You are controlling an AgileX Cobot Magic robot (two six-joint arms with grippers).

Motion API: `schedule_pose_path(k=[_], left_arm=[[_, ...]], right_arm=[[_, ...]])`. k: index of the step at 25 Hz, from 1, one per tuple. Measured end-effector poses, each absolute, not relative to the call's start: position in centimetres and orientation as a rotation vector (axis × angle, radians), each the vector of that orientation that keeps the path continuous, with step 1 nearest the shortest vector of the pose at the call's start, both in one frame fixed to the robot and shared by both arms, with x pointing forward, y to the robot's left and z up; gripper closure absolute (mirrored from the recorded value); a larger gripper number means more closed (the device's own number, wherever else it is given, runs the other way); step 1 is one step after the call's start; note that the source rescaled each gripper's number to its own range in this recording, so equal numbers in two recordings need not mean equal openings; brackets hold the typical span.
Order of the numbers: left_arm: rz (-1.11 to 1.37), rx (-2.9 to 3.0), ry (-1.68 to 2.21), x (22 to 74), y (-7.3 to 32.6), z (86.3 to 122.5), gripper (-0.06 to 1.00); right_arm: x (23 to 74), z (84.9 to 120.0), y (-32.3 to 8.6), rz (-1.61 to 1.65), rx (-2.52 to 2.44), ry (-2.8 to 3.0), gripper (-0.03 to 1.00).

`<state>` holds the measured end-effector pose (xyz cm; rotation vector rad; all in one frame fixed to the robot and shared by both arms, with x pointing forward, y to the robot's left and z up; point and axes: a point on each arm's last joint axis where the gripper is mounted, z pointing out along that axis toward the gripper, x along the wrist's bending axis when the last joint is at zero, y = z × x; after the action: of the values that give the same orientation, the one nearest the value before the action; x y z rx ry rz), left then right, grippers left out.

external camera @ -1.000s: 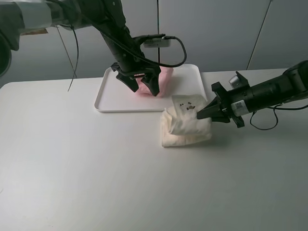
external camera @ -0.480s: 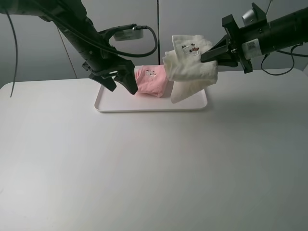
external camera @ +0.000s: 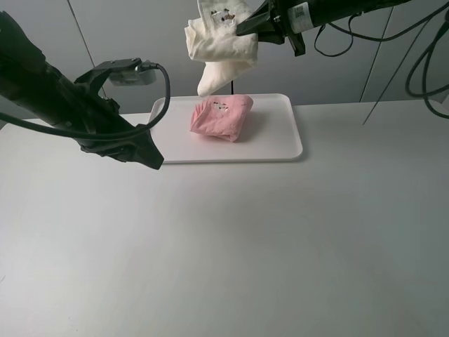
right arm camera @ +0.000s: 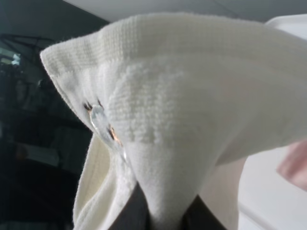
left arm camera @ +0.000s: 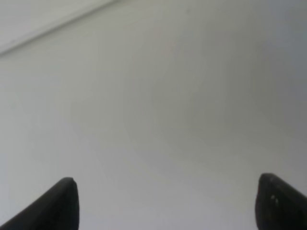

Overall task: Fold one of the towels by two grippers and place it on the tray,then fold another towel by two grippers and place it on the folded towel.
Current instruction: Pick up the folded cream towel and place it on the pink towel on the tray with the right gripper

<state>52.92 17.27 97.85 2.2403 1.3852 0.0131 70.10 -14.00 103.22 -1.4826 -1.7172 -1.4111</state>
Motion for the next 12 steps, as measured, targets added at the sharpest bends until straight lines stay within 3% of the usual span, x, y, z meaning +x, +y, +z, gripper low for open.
schedule_pose_path(k=[5, 12], left_arm=[[-0.003, 2.234, 1.422, 52.3, 17.5, 96.7, -0.01], [-0.017, 2.207, 1.443, 52.2, 17.5, 96.6, -0.01]], right_arm=[[73.0, 101.1, -11.1, -1.45, -1.424, -1.535, 0.9], [75.5, 93.1, -11.7, -1.37, -1.598, -1.43, 0.9]])
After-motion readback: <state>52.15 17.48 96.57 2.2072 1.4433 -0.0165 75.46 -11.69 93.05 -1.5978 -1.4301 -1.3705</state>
